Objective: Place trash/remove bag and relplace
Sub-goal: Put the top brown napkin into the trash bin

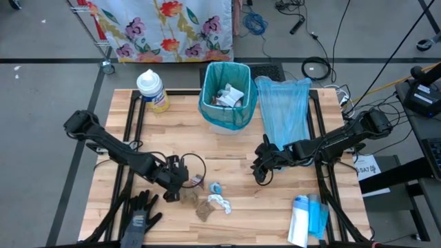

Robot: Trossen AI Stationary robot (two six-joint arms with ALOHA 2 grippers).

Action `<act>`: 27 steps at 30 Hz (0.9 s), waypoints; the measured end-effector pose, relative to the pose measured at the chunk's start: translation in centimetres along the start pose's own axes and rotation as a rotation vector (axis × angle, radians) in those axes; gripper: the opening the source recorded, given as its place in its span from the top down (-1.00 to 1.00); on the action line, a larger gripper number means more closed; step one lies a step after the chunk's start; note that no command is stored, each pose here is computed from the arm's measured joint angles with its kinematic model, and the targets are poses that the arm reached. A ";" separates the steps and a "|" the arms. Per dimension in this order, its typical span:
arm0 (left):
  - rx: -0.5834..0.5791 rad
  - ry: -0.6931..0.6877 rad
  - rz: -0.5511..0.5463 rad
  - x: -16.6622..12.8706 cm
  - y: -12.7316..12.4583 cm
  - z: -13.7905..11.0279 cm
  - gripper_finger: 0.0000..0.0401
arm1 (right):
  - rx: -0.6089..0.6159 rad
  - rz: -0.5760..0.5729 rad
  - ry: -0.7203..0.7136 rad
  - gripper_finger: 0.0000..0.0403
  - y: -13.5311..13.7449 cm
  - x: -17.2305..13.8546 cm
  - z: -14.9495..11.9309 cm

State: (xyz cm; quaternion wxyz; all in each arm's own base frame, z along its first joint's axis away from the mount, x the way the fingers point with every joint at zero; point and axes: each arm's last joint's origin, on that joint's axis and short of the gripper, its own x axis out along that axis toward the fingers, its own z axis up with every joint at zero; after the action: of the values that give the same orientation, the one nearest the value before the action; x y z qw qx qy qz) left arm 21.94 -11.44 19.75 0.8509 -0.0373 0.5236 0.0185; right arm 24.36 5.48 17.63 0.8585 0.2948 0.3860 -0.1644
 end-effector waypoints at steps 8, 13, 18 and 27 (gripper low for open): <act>-0.013 -0.020 -0.009 -0.3 0.1 0.3 0.93 | 0.001 0.000 -0.001 0.42 0.0 0.0 0.0; -0.029 -0.051 -0.066 -0.3 -0.2 0.7 0.76 | 0.011 0.001 -0.001 0.42 0.0 0.0 0.0; -0.053 -0.045 -0.086 -0.2 -0.4 0.8 0.48 | 0.012 0.001 -0.001 0.42 0.0 0.0 0.0; -0.055 -0.018 -0.069 1.5 -0.8 0.8 0.02 | 0.013 0.003 0.006 0.42 0.1 0.0 -0.1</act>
State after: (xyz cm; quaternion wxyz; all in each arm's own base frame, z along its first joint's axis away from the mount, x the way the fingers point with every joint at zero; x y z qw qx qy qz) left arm 23.38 -12.18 18.84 0.8545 -0.0787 0.5135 0.0037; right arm 24.32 5.61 17.61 0.8557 0.3014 0.3870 -0.1650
